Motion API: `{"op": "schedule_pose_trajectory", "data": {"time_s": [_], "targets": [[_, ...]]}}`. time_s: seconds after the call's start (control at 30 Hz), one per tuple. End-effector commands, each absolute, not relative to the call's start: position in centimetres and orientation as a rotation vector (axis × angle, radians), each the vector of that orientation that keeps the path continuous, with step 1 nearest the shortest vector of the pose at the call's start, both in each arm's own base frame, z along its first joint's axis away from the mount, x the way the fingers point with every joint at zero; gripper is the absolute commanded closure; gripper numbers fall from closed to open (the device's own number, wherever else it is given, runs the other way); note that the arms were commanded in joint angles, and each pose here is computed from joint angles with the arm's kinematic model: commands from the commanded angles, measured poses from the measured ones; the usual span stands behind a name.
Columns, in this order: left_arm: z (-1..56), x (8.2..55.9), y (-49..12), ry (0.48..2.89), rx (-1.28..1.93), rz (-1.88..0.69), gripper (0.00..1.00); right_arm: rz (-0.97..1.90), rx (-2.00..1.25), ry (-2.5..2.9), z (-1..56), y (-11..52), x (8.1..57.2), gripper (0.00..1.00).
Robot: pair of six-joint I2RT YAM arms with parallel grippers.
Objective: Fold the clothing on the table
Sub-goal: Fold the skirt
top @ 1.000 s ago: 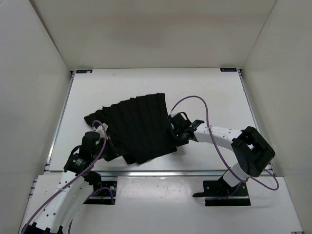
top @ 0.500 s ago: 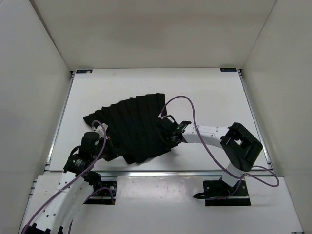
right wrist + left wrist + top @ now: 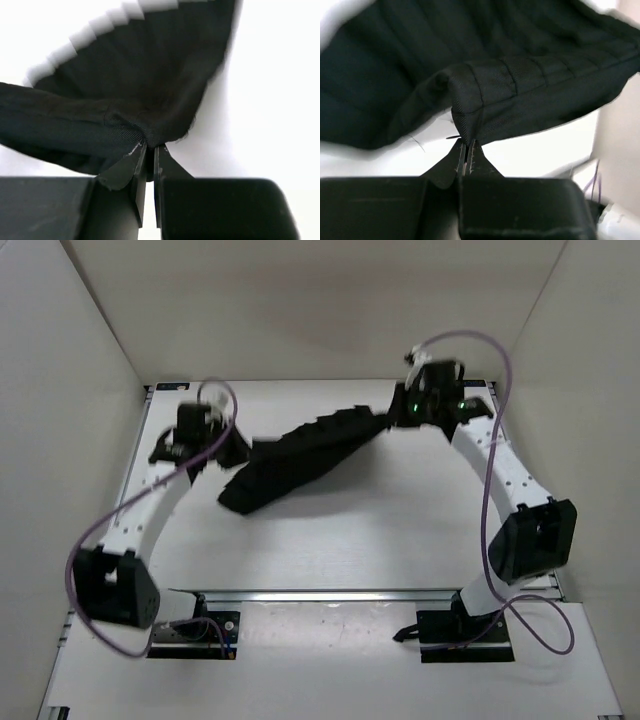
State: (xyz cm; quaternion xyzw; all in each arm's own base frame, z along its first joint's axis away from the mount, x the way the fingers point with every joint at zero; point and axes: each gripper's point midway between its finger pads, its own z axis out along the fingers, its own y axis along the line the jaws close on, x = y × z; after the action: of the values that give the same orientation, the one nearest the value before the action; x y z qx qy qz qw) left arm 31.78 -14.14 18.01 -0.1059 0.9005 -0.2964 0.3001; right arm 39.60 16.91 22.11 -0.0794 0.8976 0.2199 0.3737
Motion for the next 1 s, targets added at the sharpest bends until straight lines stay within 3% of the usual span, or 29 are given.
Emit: {"op": "schedule_pose_trajectory", "data": {"time_s": [0.0, 0.1, 0.13, 0.17, 0.27, 0.43, 0.57, 0.77, 0.97], "targets": [[31.0, 38.7, -13.2, 2.051, -0.123, -0.747, 1.00, 0.508, -0.364, 2.036, 31.9, 17.4, 42.9, 1.00], [34.4, 37.5, -12.2, 1.968, -0.130, -0.708, 1.00, 0.484, -0.396, 1.969, 34.5, 17.5, 42.1, 1.00], [32.9, 36.9, -12.1, 1.994, -0.143, -0.694, 1.00, 0.498, -0.407, 1.924, 35.6, 17.6, 41.2, 1.00], [33.5, 35.9, -12.0, 1.961, -0.141, -0.697, 1.00, 0.495, -0.392, 1.991, 32.5, 17.0, 40.9, 1.00], [28.9, 32.7, -12.3, 2.008, -0.166, -0.724, 1.00, 0.546, -0.346, 2.079, 27.0, 15.5, 38.3, 1.00], [14.9, 25.6, -12.7, 2.253, -0.262, -0.769, 1.00, 0.643, -0.225, 2.314, 15.4, 14.2, 31.2, 1.00], [6.4, 20.1, -11.6, 2.434, -0.339, -0.707, 1.00, 0.688, -0.188, 2.412, 11.3, 14.7, 25.5, 1.00], [5.8, 16.8, -12.9, 2.452, -0.370, -0.789, 1.00, 0.763, -0.053, 2.616, 7.3, 13.8, 18.7, 1.00], [9.1, 15.4, -13.4, 2.406, -0.348, -0.854, 1.00, 0.729, -0.005, 2.599, 10.1, 12.9, 17.0, 1.00]]}}
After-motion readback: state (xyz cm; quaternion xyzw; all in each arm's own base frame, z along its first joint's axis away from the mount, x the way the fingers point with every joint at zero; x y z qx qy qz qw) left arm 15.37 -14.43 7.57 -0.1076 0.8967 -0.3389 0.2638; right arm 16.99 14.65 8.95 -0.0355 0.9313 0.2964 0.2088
